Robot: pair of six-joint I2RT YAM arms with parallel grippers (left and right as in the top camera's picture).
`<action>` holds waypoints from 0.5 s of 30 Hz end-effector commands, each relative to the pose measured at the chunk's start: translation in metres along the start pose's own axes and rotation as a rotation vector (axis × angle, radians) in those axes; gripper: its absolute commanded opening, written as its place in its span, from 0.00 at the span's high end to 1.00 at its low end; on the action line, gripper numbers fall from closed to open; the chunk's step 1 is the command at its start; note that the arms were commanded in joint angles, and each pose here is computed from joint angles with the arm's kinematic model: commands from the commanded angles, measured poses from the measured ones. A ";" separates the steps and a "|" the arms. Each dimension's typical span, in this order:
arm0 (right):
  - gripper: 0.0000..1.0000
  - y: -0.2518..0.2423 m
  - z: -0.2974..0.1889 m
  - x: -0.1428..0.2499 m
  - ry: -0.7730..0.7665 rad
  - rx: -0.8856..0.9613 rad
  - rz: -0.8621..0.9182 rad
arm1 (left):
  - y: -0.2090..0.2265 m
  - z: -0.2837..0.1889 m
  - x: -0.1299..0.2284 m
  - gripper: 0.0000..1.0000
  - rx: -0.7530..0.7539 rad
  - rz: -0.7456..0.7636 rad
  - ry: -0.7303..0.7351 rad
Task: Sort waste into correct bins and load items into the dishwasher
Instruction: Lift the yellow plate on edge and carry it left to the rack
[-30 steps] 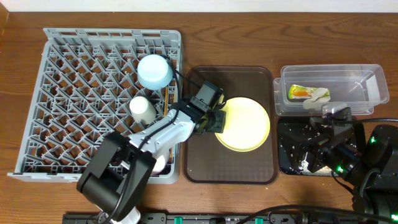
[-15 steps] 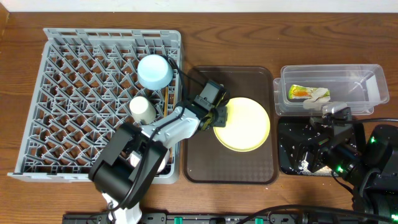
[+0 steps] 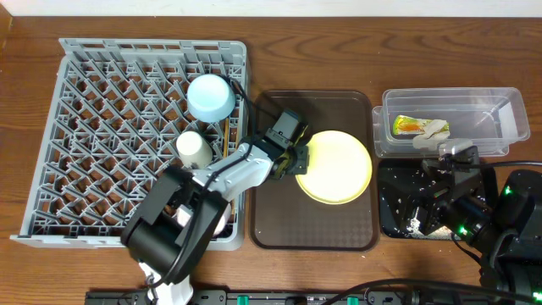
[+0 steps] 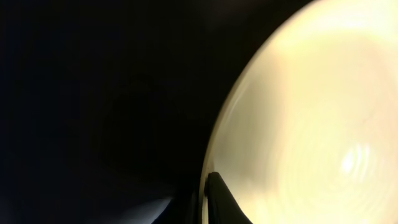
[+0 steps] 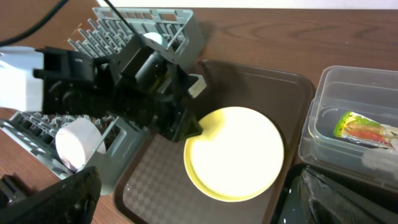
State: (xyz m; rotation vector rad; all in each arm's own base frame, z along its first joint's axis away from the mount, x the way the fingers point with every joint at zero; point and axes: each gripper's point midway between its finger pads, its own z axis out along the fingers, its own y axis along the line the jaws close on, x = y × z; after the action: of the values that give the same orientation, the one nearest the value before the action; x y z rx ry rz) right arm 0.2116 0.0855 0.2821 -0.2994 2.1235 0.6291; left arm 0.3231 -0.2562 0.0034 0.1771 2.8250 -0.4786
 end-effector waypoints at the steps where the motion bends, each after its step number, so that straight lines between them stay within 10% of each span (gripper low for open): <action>1: 0.01 0.003 -0.002 -0.003 -0.008 -0.005 -0.021 | 0.022 -0.022 0.001 0.93 -0.042 -0.049 -0.002; 15: 0.01 0.003 -0.002 -0.003 -0.008 -0.005 -0.021 | 0.029 -0.173 -0.043 0.93 -0.136 0.036 -0.377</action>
State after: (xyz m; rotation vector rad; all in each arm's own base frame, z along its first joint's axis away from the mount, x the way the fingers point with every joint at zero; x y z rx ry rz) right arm 0.2116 0.0855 0.2821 -0.2998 2.1234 0.6289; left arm 0.3187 -0.1973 0.1468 0.1061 2.5468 -0.4363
